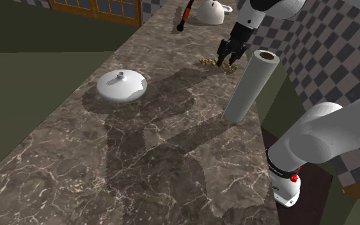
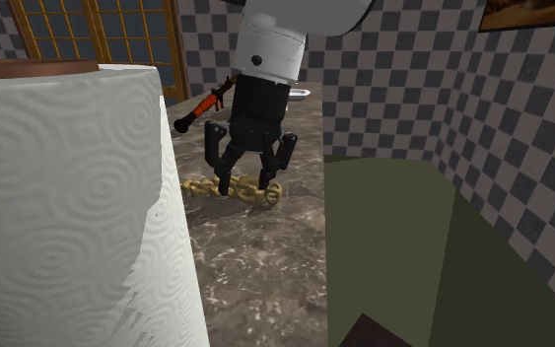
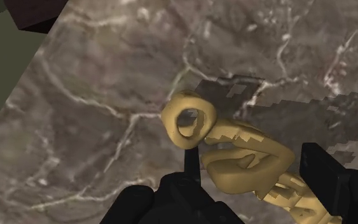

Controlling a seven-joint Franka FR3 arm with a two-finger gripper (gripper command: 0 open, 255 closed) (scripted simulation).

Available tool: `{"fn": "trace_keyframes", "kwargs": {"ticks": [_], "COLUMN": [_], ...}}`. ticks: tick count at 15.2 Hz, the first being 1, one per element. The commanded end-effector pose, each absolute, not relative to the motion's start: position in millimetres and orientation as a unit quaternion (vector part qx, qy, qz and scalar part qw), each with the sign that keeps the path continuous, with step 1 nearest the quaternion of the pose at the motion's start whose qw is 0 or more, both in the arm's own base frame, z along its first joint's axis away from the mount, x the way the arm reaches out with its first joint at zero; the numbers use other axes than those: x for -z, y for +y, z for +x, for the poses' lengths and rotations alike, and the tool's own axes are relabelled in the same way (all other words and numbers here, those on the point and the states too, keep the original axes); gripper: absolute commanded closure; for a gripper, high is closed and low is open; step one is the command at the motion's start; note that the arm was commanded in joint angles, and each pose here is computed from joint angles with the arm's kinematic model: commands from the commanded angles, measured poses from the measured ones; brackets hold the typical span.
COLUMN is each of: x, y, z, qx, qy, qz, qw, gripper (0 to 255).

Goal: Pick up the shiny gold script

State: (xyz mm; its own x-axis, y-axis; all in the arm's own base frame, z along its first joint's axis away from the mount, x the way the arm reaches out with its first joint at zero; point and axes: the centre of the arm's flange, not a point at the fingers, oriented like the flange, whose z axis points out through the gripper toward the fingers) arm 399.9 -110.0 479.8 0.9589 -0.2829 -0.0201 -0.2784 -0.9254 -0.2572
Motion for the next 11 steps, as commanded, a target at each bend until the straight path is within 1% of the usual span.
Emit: {"fn": "trace_keyframes", "kwargs": {"ticks": [1,11], "x": [-479,-532], "y": [-109,-109], "z": [399,399], "qx": [0.009,0.009], "qy": [0.143,0.143], "qz": [-0.981,-0.981], "qw": [0.13,0.13], "gripper": [255,255]}}
